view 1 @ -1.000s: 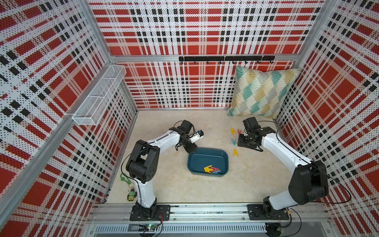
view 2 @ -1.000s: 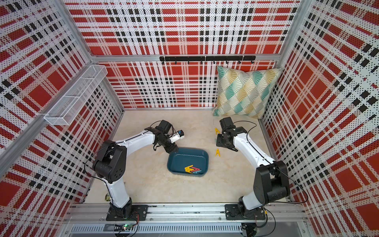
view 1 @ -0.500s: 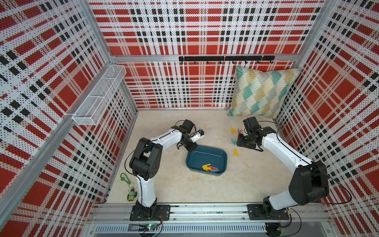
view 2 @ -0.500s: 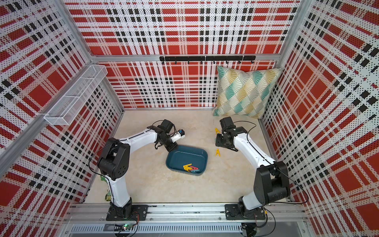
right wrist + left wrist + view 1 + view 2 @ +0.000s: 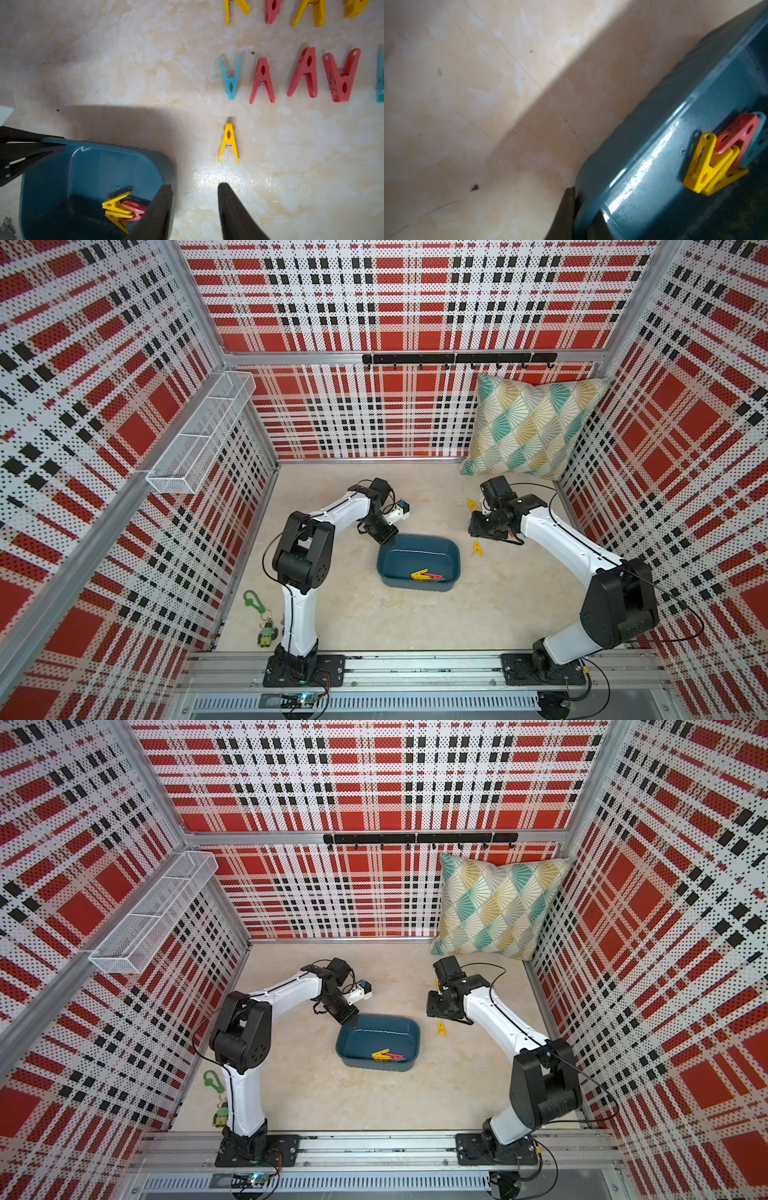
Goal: Take the clothespins out of the storage box
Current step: Adjust the storage box at the center of the board.
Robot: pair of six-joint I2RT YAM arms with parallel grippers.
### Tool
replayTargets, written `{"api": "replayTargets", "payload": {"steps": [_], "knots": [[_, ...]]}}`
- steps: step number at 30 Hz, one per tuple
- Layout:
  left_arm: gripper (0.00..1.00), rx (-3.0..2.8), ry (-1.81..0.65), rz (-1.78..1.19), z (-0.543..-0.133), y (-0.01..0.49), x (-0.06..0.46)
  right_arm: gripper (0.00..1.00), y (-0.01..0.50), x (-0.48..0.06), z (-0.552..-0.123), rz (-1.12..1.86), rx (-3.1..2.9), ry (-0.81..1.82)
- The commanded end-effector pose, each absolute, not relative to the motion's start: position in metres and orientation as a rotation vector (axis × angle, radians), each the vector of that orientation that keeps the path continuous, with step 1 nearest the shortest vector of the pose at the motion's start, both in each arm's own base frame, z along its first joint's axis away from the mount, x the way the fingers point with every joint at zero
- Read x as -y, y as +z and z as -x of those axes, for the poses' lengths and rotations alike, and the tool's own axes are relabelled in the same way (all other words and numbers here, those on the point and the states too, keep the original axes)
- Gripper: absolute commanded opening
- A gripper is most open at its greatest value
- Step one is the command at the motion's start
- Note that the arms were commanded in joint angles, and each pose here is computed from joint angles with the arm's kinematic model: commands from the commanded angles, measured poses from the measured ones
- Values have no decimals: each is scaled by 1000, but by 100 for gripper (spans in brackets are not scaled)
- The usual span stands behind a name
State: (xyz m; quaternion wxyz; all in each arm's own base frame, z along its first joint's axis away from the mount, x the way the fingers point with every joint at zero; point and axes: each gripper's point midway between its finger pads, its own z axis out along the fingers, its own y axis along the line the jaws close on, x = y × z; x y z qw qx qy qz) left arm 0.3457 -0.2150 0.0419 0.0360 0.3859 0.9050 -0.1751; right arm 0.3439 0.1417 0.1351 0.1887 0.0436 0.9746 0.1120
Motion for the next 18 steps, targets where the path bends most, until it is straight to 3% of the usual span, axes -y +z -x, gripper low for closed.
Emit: {"api": "replayTargets", "payload": {"steps": [1, 9, 18], "knots": [[0, -3097, -587, -1196, -292, 14, 190, 43, 139, -152, -349, -114, -2728, 341], [0, -3148, -546, -1237, -284, 22, 182, 43, 132, -161, -347, -119, -2739, 354], [0, -2907, -189, -1088, -340, 30, 187, 43, 140, -168, -349, -88, -2708, 375]]}}
